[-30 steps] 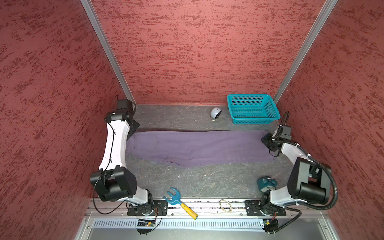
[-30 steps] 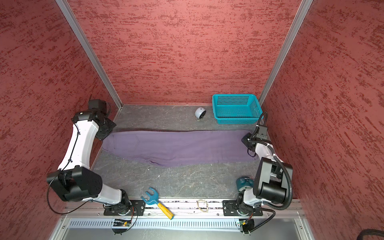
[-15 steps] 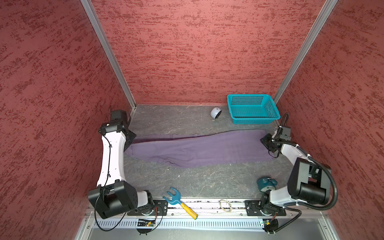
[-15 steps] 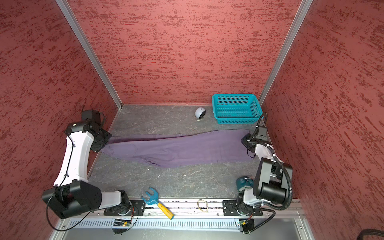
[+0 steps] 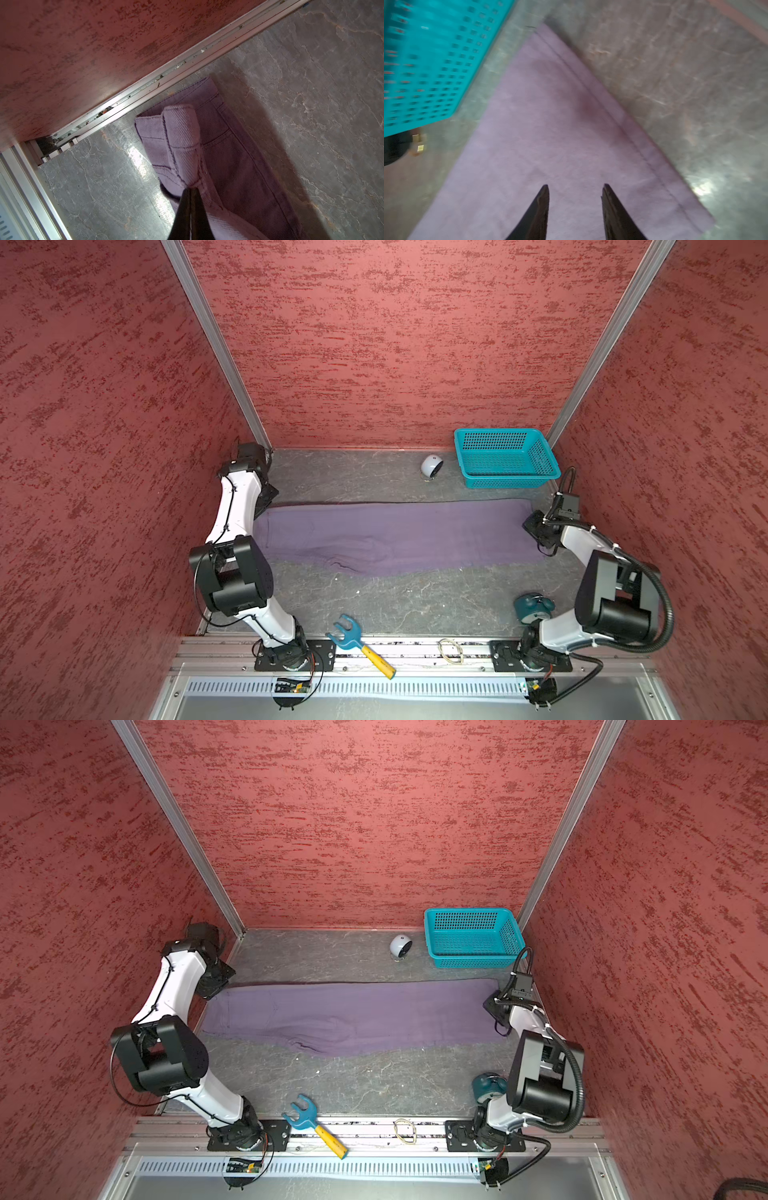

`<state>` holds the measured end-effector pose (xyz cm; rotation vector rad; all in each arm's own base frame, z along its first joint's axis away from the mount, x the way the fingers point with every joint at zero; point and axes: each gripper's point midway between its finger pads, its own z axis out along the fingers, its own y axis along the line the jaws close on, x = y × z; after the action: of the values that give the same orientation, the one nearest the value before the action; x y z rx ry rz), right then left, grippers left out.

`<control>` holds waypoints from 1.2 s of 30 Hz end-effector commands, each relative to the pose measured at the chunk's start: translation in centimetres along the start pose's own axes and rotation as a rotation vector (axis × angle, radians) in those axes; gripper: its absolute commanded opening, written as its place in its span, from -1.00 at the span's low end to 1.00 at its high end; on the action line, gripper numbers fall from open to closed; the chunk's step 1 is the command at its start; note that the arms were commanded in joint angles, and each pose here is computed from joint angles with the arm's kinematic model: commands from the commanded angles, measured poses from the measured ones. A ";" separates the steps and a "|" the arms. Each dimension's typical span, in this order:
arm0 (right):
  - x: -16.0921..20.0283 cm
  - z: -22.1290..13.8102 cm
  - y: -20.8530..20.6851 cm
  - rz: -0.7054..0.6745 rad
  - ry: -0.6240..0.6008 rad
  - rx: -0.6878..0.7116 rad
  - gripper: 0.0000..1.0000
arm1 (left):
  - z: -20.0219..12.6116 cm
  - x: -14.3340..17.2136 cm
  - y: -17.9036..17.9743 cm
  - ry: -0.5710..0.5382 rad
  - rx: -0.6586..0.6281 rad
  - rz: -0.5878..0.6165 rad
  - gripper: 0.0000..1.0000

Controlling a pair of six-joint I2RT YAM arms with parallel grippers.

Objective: Fold and stack the trousers
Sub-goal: Smooth out the trousers at the center of the table.

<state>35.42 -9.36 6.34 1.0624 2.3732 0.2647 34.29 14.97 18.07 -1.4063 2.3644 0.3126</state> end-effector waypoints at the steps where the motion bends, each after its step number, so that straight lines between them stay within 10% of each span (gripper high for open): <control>1: -1.5 0.0 -2.1 -0.030 -0.029 0.149 -0.11 | -1.3 -2.1 0.1 -0.079 0.024 -0.016 -1.00; 24: -0.9 3.3 -4.7 0.019 0.111 0.288 -0.02 | -0.8 -2.0 0.0 -0.041 0.192 -0.093 -1.00; 32: -2.0 2.2 -4.9 0.040 0.076 0.287 -0.97 | -0.7 -1.8 -0.4 -0.025 0.203 -0.089 -1.00; 36: -4.4 -0.6 -4.5 0.058 0.005 0.282 -1.00 | -1.2 -1.6 -0.5 -0.025 0.208 -0.083 -1.00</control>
<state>34.38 -13.71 3.13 1.2493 2.5295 -0.0023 34.99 15.46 18.82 -1.4152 2.2614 0.0580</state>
